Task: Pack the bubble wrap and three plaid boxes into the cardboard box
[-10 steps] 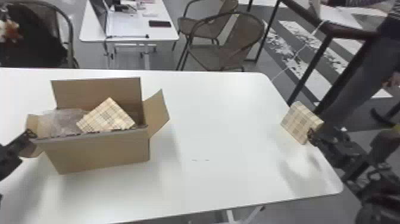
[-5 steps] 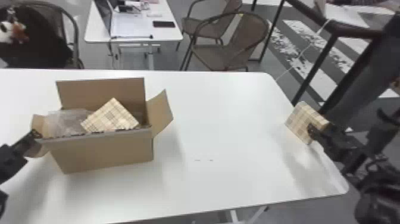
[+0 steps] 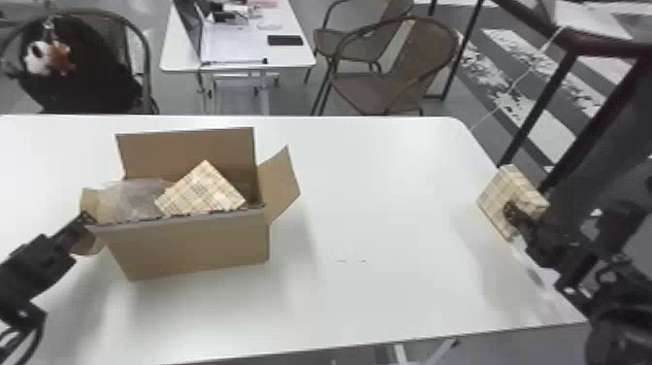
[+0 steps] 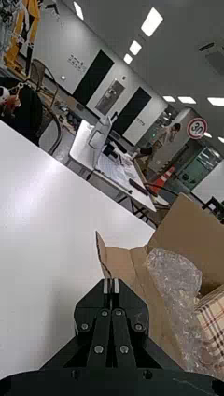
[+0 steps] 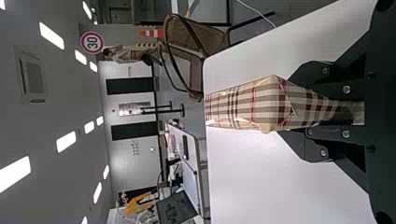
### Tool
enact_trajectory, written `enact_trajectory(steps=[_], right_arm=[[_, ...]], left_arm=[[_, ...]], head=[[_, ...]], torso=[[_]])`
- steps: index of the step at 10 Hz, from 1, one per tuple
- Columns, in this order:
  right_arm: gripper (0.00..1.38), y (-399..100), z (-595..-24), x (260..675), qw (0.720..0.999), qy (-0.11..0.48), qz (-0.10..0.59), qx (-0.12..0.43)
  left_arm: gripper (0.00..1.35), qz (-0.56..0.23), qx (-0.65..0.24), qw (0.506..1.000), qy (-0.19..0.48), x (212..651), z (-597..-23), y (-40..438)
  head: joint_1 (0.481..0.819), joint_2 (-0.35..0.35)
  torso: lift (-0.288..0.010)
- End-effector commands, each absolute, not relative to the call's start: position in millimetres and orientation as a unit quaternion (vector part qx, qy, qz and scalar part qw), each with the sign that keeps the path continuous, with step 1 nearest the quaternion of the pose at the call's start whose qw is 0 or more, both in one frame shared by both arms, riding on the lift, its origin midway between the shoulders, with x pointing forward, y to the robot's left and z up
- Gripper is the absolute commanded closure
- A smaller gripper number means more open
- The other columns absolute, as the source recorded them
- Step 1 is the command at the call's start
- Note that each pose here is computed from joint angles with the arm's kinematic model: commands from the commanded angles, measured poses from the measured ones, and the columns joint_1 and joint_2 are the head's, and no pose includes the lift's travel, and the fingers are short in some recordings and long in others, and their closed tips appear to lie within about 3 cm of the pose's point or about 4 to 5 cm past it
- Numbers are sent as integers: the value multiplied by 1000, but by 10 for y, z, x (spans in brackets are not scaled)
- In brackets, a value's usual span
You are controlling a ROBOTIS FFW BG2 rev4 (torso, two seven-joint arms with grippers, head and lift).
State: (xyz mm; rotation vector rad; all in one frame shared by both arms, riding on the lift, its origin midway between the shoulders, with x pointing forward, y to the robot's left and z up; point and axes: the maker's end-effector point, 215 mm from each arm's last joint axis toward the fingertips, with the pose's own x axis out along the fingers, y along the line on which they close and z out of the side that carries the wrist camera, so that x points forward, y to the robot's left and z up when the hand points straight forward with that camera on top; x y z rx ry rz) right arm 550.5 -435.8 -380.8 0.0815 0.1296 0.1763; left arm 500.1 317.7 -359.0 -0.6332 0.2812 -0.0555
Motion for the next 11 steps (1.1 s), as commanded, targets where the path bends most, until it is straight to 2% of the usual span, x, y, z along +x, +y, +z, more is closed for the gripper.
enact_trajectory(steps=[1,2,3,5,7,8,9,11], right_arm=[[1069,-4194,-3372,5439,993,38,97,48],[1069,-3871,-2917,5505,991,15,117,62],[1067,-3308,-2532,5632,979,16,172,110],[1067,-1999,-2070,5789,931,56,321,162],[1067,-763,-2103,5733,839,128,456,267],[1067,-338,-2121,5685,788,155,508,312],[1067,-51,-2202,5639,748,187,536,343],[1067,415,-2317,5562,678,233,566,407]], left_arm=[[1216,-25,-310,940,138,4995,-3600,3187],[1216,-24,-309,941,138,4994,-3605,3192],[1216,-25,-307,941,138,5002,-3594,3179],[1216,-34,-304,943,134,5074,-3531,3098],[1216,-44,-306,941,140,5124,-3551,2969],[1216,-51,-306,940,139,5165,-3522,2897],[1216,-58,-302,941,138,5221,-3481,2818],[1216,-65,-298,943,136,5282,-3426,2733]], head=[[695,-124],[695,-118],[695,-108],[695,-2],[655,133],[652,169],[649,224],[643,281]], torso=[[-174],[-174],[-174],[-174],[-174],[-174],[-174],[-174]])
